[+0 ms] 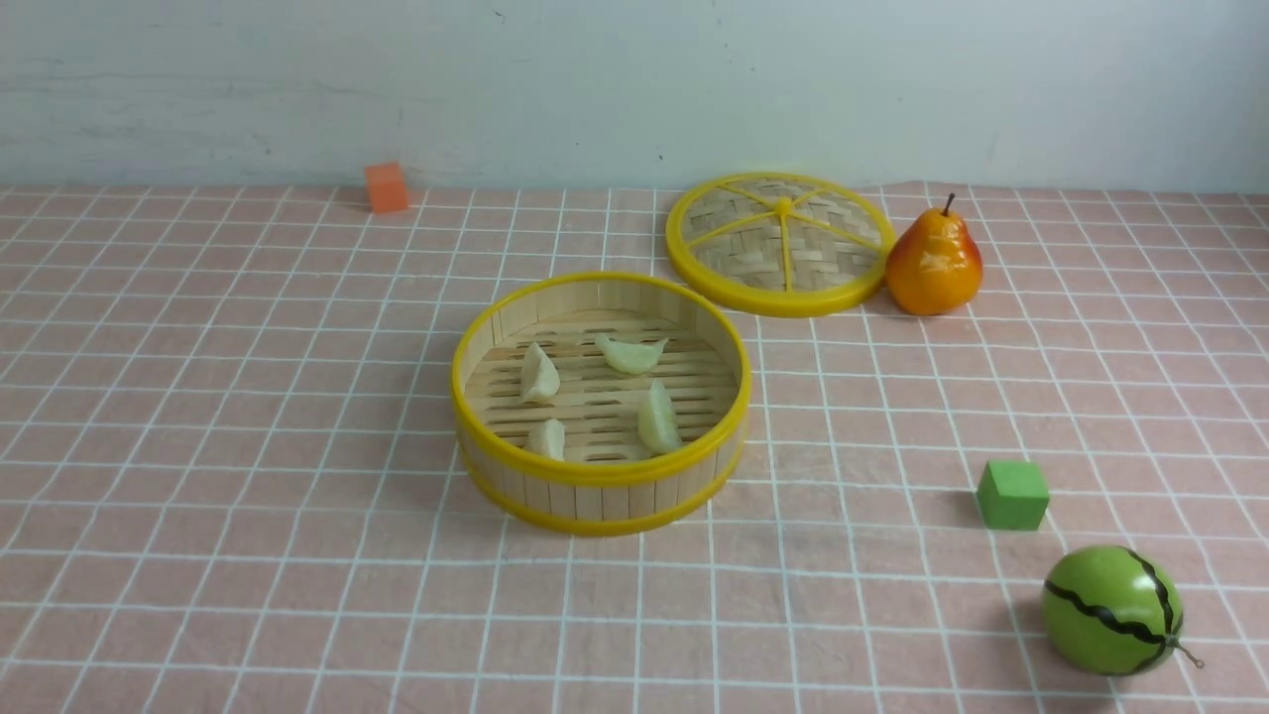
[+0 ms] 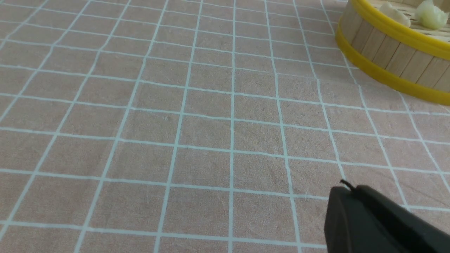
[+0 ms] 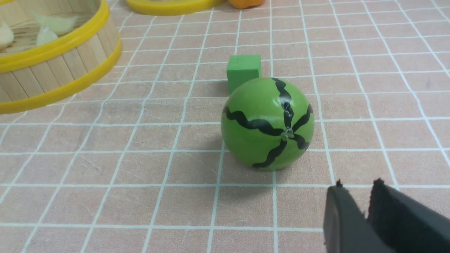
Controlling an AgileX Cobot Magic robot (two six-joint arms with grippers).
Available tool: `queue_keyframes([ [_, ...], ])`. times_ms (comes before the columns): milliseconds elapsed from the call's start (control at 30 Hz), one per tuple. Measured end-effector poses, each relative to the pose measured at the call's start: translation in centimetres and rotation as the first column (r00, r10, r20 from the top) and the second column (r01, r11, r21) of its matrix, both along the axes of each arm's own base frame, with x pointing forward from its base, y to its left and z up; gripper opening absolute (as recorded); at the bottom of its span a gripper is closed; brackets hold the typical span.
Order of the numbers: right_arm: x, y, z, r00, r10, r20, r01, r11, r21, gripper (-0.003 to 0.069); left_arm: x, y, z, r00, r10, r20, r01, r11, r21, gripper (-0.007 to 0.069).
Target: Put the dumplings into the steamer on the table with the pink tablecloth.
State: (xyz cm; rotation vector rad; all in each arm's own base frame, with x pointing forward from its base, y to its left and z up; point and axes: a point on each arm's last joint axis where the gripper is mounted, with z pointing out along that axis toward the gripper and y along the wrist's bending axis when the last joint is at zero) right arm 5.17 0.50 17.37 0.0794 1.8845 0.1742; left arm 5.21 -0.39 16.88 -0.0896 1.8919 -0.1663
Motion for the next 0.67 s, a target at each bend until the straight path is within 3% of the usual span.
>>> queue_keyframes([
  [667,0.00,0.00,0.00,1.000,0.000,0.000,0.000,1.000,0.000,0.0152,0.00,0.00,0.00,1.000,0.000,0.000,0.000,1.000,0.000,-0.0013],
])
